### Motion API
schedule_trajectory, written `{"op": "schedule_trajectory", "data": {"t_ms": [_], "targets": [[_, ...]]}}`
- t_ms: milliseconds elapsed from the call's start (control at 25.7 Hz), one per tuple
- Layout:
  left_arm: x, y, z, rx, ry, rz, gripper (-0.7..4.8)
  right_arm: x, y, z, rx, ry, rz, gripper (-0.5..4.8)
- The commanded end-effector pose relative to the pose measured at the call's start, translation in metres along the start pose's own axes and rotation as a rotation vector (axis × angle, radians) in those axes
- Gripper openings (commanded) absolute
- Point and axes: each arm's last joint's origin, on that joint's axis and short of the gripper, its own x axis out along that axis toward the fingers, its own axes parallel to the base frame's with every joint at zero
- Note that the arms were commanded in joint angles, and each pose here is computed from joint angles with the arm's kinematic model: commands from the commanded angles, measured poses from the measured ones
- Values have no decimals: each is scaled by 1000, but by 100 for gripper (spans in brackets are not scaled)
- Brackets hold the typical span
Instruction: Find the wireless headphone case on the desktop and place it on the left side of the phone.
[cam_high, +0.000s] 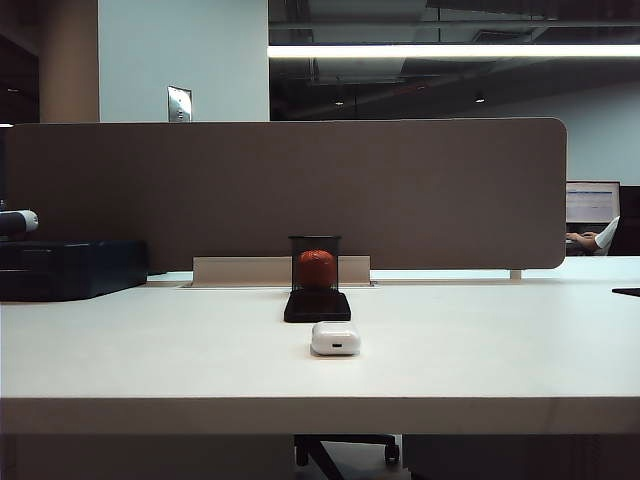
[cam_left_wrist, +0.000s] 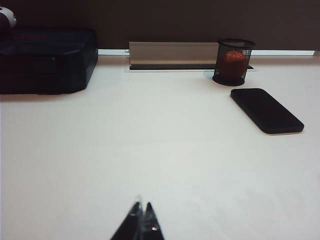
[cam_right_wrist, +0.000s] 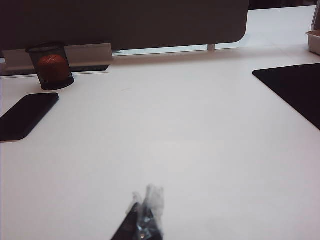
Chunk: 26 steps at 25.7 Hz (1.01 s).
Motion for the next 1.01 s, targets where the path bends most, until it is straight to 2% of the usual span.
{"op": "schedule_trajectory", "data": {"t_ms": [39,702,858,1013], "targets": [[0,0,2,-2,-14,1,-5,0,0,2,-5,-16,7,-1],[0,0,2,-2,-14,1,-5,0,1,4,-3,-27,15,-1],[0,0,2,-2,-14,0,-5,-2,4,9,2,-34,120,-1],[0,0,2,-2,-14,-1,-5,-8,8,28,11,-77,152,-2]]}}
